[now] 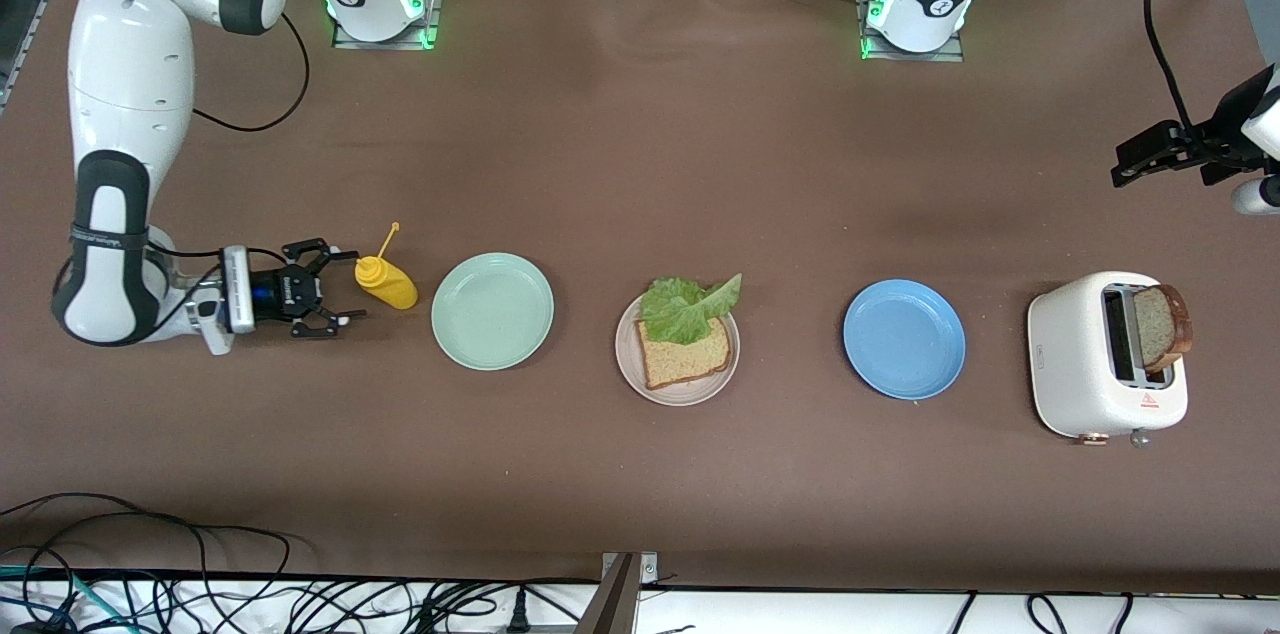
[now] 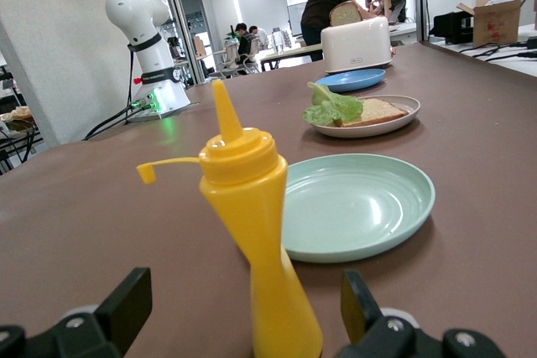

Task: Make sandwich on beige plate with both arms
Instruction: 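Withdraw the right gripper while the left gripper moves toward the toaster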

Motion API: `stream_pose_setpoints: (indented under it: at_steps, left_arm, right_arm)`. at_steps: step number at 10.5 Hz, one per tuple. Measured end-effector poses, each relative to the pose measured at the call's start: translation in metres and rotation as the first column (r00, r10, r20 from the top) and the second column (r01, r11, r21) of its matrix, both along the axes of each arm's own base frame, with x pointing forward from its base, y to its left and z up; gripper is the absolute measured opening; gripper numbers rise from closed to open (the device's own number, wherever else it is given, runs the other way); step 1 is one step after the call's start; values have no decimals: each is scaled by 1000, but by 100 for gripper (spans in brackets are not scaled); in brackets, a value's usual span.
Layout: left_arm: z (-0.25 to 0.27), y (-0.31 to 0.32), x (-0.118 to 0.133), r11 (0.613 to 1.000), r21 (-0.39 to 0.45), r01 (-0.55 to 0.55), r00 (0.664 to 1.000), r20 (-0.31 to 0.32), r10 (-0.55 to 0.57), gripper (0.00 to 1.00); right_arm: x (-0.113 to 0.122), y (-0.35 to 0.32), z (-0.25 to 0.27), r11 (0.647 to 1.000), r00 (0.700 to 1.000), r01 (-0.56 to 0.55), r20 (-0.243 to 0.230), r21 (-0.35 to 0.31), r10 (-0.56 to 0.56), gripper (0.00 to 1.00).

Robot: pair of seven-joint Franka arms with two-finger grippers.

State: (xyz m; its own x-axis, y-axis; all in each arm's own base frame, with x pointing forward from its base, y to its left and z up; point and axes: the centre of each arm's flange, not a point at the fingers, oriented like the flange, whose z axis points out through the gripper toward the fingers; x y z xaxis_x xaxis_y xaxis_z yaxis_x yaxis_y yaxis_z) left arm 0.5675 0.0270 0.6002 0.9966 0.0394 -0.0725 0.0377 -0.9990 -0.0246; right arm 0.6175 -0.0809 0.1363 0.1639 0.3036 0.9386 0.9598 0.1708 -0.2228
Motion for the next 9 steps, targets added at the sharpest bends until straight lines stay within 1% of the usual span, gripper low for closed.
stream_pose_setpoints:
  at_steps: [2,3,4,5,6,7,9]
  left_arm:
    - [0,0,0,1000,0,-1,1000,0,1,100]
    - [0,1,0,1000,0,-2,1000,0,2,100]
    - [-1,2,1,1000,0,-4,1000,1,4,100]
    - [-2,4,2,1000,1,-7,1000,2,7,100]
    - [-3,7,3,1000,1,-12,1000,4,12,100]
    - [-5,9,4,1000,1,-15,1000,7,15,100]
    - [-6,10,6,1000,2,-17,1000,9,17,100]
  right_arm:
    - [0,-28,20,998,998,17,-67,-59,-21,100]
    - [7,-38,37,994,994,30,-106,-102,-41,100]
    - [15,-43,55,988,983,47,-168,-147,-72,100]
    - [23,-43,71,981,967,57,-232,-187,-100,100]
    - [31,-40,86,972,951,61,-283,-227,-126,100]
    - [39,-36,100,961,933,63,-327,-268,-152,100]
    - [57,-22,128,933,883,68,-414,-352,-220,100]
